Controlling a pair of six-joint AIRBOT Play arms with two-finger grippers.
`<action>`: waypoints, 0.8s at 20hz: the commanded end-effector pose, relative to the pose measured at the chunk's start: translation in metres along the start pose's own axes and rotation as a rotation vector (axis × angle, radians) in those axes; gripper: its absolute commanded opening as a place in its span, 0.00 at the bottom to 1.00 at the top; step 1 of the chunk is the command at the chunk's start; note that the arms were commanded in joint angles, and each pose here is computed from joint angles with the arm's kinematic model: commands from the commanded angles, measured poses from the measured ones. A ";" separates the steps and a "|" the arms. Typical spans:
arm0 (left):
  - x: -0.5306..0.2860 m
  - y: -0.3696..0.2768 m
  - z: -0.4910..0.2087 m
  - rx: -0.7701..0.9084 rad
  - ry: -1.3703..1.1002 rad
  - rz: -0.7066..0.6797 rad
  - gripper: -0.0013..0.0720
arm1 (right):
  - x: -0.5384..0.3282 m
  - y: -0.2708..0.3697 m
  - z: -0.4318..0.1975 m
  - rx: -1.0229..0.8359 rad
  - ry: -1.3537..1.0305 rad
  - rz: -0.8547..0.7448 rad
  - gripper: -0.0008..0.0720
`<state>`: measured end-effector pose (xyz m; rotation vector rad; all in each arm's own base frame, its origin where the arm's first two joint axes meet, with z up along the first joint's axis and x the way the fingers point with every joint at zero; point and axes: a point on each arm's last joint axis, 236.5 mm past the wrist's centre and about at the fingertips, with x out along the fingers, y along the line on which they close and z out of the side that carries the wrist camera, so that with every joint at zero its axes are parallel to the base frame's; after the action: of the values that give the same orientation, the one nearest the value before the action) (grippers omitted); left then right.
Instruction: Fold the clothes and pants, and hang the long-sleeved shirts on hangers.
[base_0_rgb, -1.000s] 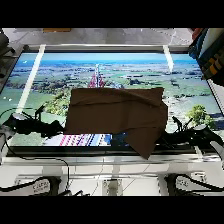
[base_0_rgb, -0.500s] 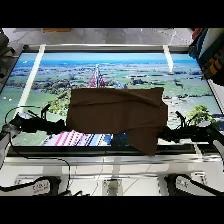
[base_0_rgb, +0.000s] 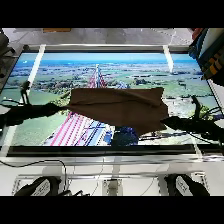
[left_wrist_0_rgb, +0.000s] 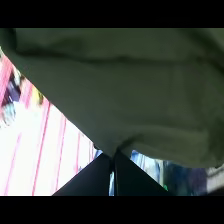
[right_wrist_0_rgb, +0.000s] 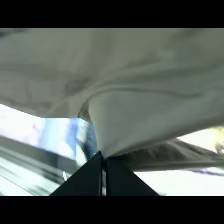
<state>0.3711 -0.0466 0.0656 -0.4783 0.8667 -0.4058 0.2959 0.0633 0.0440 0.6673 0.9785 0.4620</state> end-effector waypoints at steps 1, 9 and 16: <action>-0.030 -0.014 0.046 0.075 -0.213 0.063 0.03 | -0.018 0.035 0.044 -0.021 -0.221 0.064 0.03; 0.066 0.032 0.075 -0.064 -0.360 0.214 0.03 | 0.037 -0.005 0.144 0.071 -0.605 -0.200 0.03; 0.121 0.077 0.082 -0.252 -0.411 0.294 0.03 | 0.104 -0.055 0.214 0.146 -0.592 -0.274 0.03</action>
<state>0.4998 -0.0332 0.0112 -0.5847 0.5900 0.0050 0.4995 0.0332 0.0459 0.7301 0.5370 -0.0027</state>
